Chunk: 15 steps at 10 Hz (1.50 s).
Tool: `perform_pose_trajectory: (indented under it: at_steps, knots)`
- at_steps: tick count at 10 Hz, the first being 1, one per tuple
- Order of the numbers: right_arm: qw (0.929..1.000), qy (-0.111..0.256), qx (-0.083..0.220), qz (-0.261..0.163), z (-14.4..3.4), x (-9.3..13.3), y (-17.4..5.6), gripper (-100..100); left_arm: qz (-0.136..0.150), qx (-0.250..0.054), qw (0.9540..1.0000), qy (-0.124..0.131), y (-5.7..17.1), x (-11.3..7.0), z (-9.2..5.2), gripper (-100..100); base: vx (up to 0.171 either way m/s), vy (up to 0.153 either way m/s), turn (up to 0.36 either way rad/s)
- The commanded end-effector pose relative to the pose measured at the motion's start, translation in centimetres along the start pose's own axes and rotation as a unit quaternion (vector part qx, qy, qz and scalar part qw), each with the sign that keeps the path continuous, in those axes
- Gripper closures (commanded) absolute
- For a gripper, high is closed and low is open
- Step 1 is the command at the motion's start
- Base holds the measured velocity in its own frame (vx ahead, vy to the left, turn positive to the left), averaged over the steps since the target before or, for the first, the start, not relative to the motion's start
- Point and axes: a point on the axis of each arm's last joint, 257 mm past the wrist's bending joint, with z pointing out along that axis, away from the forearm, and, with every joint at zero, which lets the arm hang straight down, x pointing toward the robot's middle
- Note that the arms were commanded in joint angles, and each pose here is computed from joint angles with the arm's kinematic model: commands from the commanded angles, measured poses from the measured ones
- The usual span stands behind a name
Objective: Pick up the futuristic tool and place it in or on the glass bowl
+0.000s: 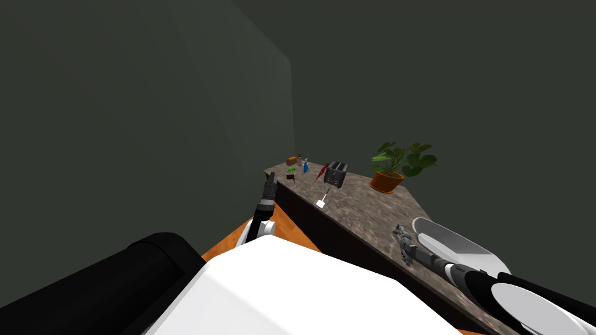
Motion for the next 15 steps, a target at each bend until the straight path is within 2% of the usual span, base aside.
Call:
perform_pose_trajectory:
  at_steps: [1, 2, 3, 4, 5, 6, 7, 8, 9, 11, 15]
  knots:
    - [1.0000, 0.000, 0.000, 0.000, 0.0, 0.0, 0.0, 100, 0.000, 0.000, 1.0000, 0.000, 0.0, 0.0, 0.0, 0, 0.000, 0.000, 0.000]
    - [1.0000, 0.000, 0.000, 0.000, 0.0, 0.0, 0.0, 100, 0.000, 0.000, 1.0000, 0.000, 0.0, 0.0, 0.0, 0, 0.000, 0.000, 0.000]
    - [1.0000, 0.000, 0.000, 0.000, 0.0, 0.0, 0.0, 0, 0.000, 0.000, 1.0000, 0.000, 0.0, 0.0, 0.0, 0, 0.000, 0.000, 0.000]
    - [1.0000, -0.002, 0.000, 0.001, -0.8, 0.1, -0.1, 100, 0.000, 0.000, 1.0000, 0.000, 0.0, 0.0, 0.0, 0, -0.017, -0.003, 0.012]
    - [1.0000, -0.001, 0.000, 0.000, -0.4, 0.0, 0.0, 100, 0.000, 0.000, 1.0000, 0.000, 0.0, 0.0, 0.0, 0, -0.011, -0.003, 0.001]
    - [1.0000, -0.001, 0.000, 0.000, -0.5, 0.0, 0.0, 0, 0.000, 0.000, 1.0000, 0.000, 0.0, 0.0, 0.0, 0, 0.000, 0.000, 0.000]
    - [0.9995, 0.010, 0.026, 0.011, 0.3, 1.0, -2.7, 100, 0.000, 0.000, 1.0000, 0.000, 0.0, 0.0, 0.0, 0, -0.151, -0.024, 0.044]
    - [0.9991, 0.014, 0.035, 0.016, 0.6, 1.3, -3.6, 100, 0.000, 0.000, 1.0000, 0.000, 0.0, 0.0, 0.0, 0, -0.257, -0.065, 0.062]
    - [0.9977, 0.023, 0.058, 0.027, 1.0, 2.1, -5.9, 100, 0.000, 0.000, 1.0000, 0.000, 0.0, 0.0, 0.0, 0, -0.315, -0.091, 0.063]
    - [0.9952, 0.033, 0.083, 0.040, 1.4, 3.1, -8.4, 100, 0.000, 0.000, 1.0000, 0.000, 0.0, 0.0, 0.0, 0, -0.261, -0.117, 0.041]
    - [0.9862, 0.050, 0.139, 0.074, 1.8, 5.1, -13.8, 100, 0.000, 0.000, 1.0000, 0.000, 0.0, 0.0, 0.0, 0, -0.196, -0.131, 0.059]
